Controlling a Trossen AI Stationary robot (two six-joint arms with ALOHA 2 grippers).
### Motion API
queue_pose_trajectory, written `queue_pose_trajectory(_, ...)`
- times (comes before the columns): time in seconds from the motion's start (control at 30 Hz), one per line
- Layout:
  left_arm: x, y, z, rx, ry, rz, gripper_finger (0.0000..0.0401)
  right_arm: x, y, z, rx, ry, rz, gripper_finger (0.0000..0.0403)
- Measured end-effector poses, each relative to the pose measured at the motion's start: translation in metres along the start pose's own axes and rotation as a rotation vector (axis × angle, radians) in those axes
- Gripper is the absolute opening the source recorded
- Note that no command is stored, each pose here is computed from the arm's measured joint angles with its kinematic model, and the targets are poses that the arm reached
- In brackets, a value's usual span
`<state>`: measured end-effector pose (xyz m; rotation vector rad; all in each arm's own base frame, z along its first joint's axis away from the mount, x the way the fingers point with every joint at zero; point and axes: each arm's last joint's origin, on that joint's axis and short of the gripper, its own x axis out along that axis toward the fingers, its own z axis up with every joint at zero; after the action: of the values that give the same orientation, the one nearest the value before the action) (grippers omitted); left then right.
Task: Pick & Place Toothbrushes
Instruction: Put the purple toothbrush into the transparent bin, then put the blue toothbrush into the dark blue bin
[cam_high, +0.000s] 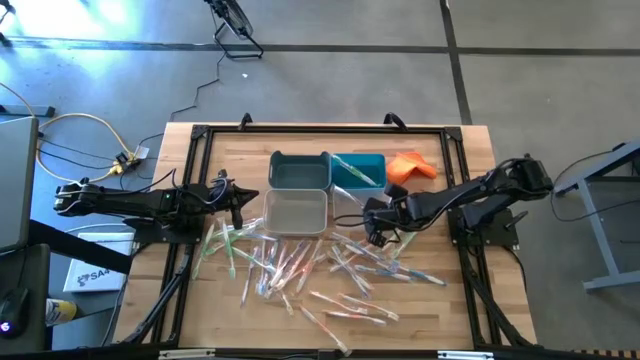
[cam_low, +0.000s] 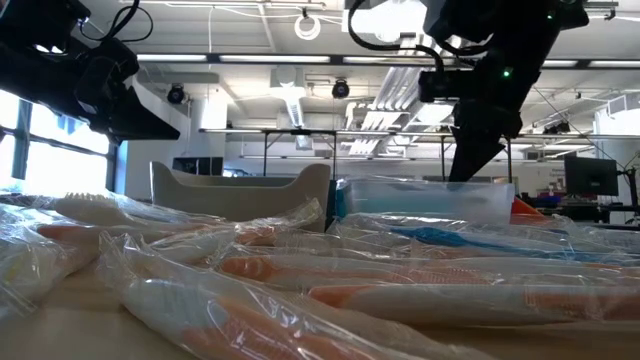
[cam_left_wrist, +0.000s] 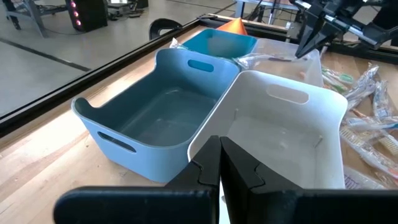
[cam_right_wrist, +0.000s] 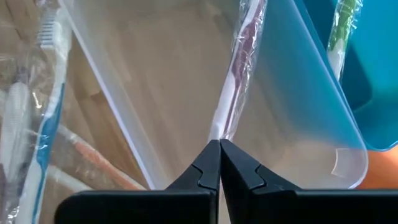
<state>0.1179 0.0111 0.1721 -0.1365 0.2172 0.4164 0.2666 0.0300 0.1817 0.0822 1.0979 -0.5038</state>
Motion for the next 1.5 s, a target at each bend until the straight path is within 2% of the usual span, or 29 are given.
queue_pose_trajectory(0.33, 0.0, 0.0, 0.0, 0.003, 0.0, 0.0, 0.0, 0.003, -0.006, 0.003, 0.006, 0.002, -0.015, 0.0007)
queue_pose_trajectory(0.63, 0.0, 0.0, 0.0, 0.003, 0.0, 0.0, 0.0, 0.002, -0.006, 0.003, -0.002, 0.003, -0.012, 0.0084)
queue_pose_trajectory(0.73, 0.0, 0.0, 0.0, 0.003, 0.0, 0.0, 0.0, -0.002, -0.007, 0.004, 0.011, -0.013, 0.002, 0.0095)
queue_pose_trajectory(0.87, 0.0, 0.0, 0.0, 0.003, 0.0, 0.0, 0.0, -0.013, -0.008, 0.008, 0.04, -0.051, 0.088, 0.0092)
queue_pose_trajectory(1.27, 0.0, 0.0, 0.0, 0.003, 0.0, 0.0, 0.0, -0.063, -0.016, 0.024, 0.161, -0.241, 0.466, 0.007)
queue_pose_trajectory(1.5, 0.0, 0.0, 0.0, 0.003, 0.0, 0.0, 0.0, -0.078, -0.013, 0.022, 0.158, -0.241, 0.626, 0.007)
